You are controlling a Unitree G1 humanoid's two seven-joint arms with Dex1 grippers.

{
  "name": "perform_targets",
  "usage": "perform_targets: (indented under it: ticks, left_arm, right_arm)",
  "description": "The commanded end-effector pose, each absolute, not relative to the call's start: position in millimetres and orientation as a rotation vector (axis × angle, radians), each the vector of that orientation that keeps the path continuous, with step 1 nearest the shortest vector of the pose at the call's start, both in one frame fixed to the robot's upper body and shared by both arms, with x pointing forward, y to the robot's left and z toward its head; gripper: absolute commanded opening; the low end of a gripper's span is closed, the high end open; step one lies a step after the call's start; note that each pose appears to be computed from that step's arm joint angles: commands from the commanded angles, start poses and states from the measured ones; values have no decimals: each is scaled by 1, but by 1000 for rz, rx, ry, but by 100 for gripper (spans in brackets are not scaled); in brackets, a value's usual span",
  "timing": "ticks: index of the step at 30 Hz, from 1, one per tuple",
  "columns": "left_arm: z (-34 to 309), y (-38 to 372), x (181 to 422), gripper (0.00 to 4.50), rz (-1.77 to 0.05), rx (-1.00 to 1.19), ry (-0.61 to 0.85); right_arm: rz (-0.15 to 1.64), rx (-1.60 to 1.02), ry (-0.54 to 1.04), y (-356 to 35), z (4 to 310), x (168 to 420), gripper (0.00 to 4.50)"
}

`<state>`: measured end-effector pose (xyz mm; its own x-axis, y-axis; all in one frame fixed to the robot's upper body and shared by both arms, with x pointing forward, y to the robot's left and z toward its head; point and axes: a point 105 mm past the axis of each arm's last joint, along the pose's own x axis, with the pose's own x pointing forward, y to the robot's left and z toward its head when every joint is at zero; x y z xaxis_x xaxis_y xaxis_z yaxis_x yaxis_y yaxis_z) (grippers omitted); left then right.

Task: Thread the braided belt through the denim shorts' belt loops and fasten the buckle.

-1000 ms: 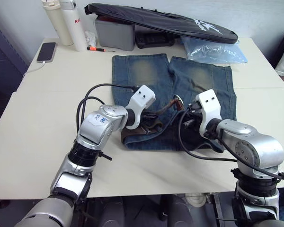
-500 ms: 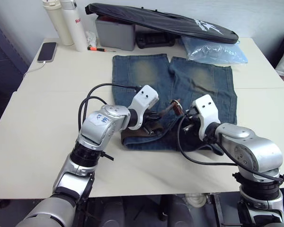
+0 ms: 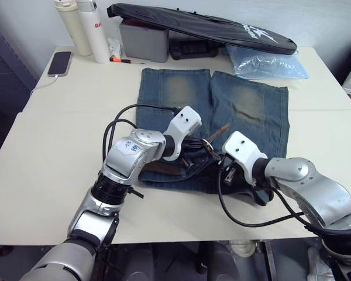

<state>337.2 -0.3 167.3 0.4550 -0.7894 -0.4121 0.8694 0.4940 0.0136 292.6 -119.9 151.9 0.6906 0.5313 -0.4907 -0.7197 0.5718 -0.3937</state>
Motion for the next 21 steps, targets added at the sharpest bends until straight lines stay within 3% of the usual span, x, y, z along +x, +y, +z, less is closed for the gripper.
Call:
perform_targets:
  ticks: [1, 4, 9, 14, 21]
  left_arm:
    - [186, -14, 333, 0, -1087, 256, 291]
    - [184, -12, 333, 0, -1089, 265, 294]
    - [184, -12, 332, 0, -1126, 336, 260]
    - [189, -21, 319, 0, -1230, 400, 199]
    - [194, -28, 314, 0, -1255, 408, 169]
  right_arm:
    - [836, -640, 251, -114, 168, 284, 104]
    - [891, -663, 227, -123, 189, 277, 210]
    - [937, -644, 221, -139, 219, 270, 430]
    - [824, -871, 143, -159, 242, 292, 441]
    - [853, -1062, 135, -165, 227, 307, 441]
